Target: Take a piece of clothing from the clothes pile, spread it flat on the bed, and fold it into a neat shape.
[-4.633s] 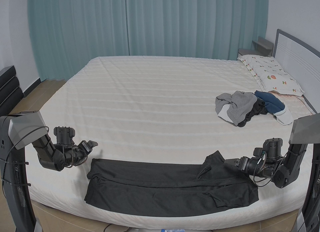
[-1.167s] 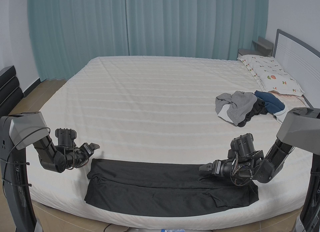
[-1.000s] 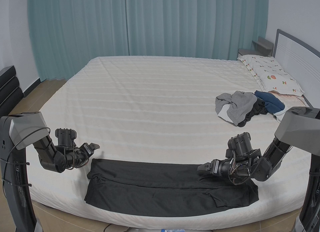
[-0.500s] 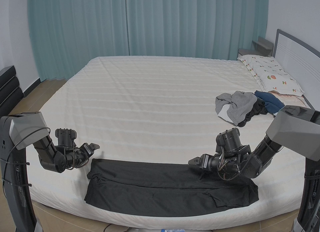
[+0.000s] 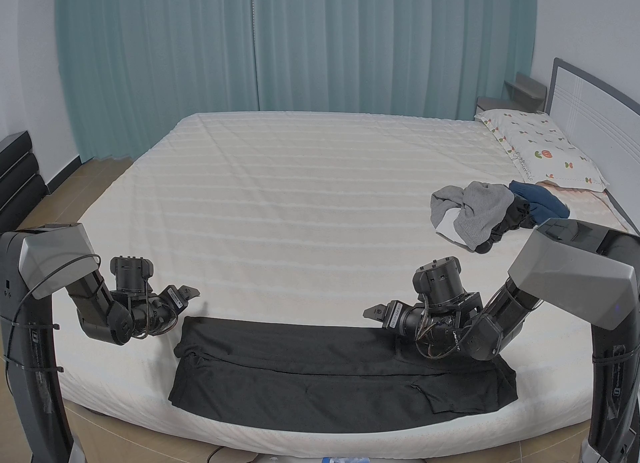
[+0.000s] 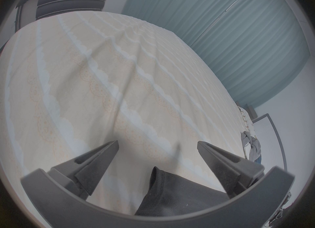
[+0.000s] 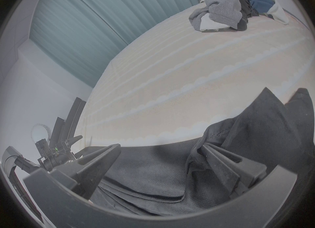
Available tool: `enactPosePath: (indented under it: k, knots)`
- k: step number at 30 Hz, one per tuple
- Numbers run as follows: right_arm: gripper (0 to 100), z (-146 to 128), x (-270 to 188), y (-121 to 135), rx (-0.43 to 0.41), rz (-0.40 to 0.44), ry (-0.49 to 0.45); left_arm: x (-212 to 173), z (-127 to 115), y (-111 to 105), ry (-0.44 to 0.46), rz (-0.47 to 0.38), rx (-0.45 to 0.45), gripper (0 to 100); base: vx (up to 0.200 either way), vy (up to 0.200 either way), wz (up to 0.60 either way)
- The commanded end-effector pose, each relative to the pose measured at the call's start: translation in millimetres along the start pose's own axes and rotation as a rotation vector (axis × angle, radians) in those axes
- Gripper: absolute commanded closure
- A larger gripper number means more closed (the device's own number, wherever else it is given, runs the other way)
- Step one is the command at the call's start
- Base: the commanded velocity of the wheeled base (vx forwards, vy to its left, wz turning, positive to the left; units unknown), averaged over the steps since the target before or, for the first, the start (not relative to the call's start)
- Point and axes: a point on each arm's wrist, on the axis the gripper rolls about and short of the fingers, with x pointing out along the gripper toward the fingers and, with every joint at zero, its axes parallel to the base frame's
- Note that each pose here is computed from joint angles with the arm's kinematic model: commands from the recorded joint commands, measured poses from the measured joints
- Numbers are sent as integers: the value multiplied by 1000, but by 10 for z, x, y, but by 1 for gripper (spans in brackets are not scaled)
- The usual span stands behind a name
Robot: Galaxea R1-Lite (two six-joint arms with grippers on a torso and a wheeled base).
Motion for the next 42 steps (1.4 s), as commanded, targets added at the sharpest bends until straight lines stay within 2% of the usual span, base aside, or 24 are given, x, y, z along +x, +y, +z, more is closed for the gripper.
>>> enactPosePath:
  k: [1,6,13,16,20,24,28,35,42]
  knots:
    - [0,-87,49,-53,-3,-23,25,3,-1,4,0,1,-1,0,0,0,0]
    - [0,-29,-5,-35,3,-25,0,3,-1,4,0,1,-1,0,0,0,0]
    - [0,206,-302,40,21,11,-73,5,1,2,0,1,-1,0,0,0,0]
    - [0,260,-434,-8,25,3,-81,5,1,2,0,1,-1,0,0,0,0]
    - [0,260,-508,-137,32,-26,-70,5,1,2,0,1,-1,0,0,0,0]
    - [0,271,-581,-486,11,-116,-53,3,-2,5,1,2,-1,0,0,0,0]
    - [0,301,-690,-700,31,-155,-42,3,-2,5,1,2,-1,0,0,0,0]
    - [0,258,-849,-969,30,-144,24,3,-2,5,1,2,-1,0,0,0,0]
    - [0,266,-890,-1148,-5,-79,-11,2,-6,8,2,3,-1,0,0,0,0]
